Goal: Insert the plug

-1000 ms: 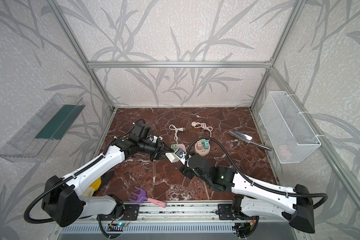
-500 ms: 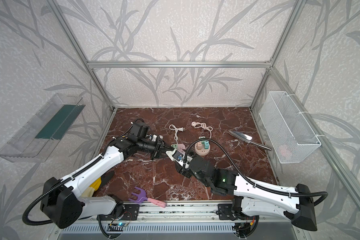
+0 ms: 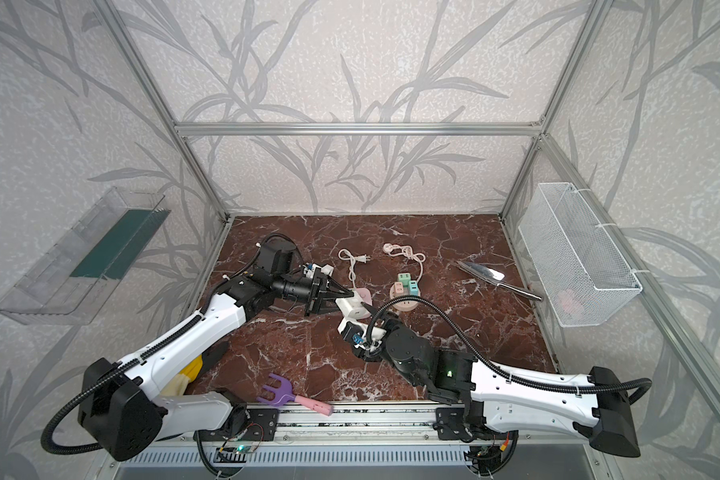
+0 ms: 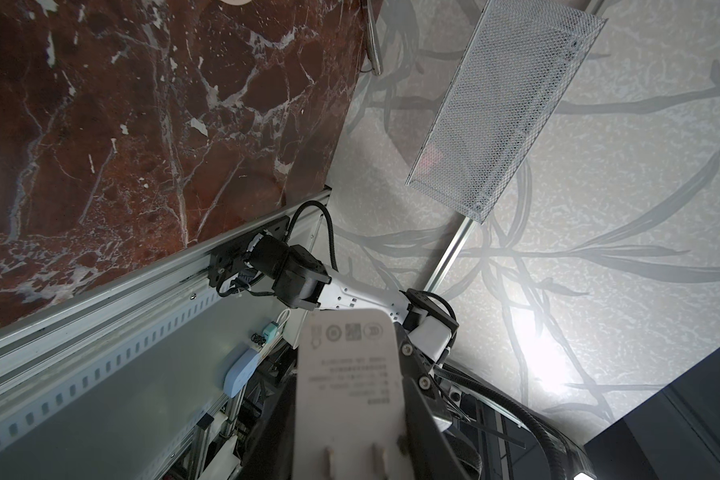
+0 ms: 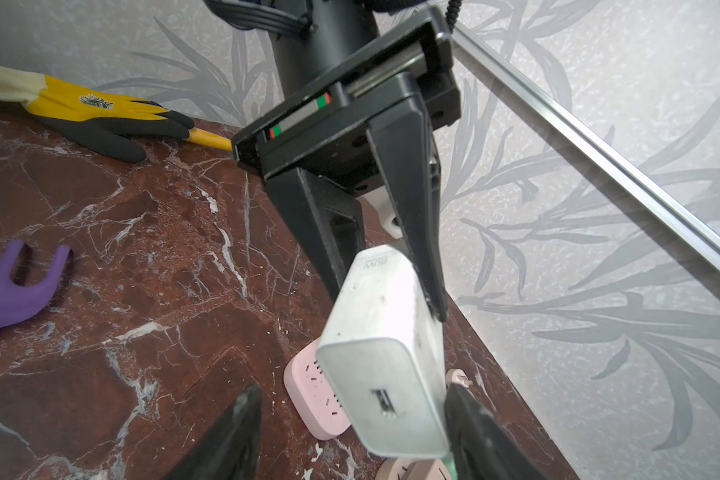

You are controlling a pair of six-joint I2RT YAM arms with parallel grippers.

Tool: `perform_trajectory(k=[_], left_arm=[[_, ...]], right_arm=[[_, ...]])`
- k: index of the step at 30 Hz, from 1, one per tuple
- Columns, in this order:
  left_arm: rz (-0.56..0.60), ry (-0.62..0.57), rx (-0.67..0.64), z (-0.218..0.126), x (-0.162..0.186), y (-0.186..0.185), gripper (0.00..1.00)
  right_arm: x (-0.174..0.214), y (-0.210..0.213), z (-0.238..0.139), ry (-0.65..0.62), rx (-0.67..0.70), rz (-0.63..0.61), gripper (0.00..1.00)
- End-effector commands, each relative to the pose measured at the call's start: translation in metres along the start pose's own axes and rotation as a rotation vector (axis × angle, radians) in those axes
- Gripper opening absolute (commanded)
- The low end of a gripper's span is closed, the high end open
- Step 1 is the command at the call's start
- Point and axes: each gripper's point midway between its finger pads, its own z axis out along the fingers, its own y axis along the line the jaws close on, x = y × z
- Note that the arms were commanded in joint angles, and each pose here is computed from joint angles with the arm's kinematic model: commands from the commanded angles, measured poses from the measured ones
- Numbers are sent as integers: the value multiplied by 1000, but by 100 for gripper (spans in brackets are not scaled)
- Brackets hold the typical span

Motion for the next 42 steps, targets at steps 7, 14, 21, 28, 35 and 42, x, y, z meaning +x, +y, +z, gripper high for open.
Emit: perform_trajectory(k=[7,14,21,28,35,42], left_arm=[[82,117,70,0,31,-29,0],[103,145,75,4,41,-33,0],[112,153,77,5,45,-34,0],[102,156,79,8,43,-29,0],[91,147,97,13,32,-27,28],[102,49,6,-1,9,-16,61]], right_arm=[[-15,-19,-7,-46,77,-27,65],[-15,-19,-3,-30,85,-69,57],[-16,-21,-1,-17,95,-87,51],[-19,-14,-1,0,30,-95,10],[-13,-12,-2,30,14,-60,0],[-3,-5,-2,105,-44,-6,0]])
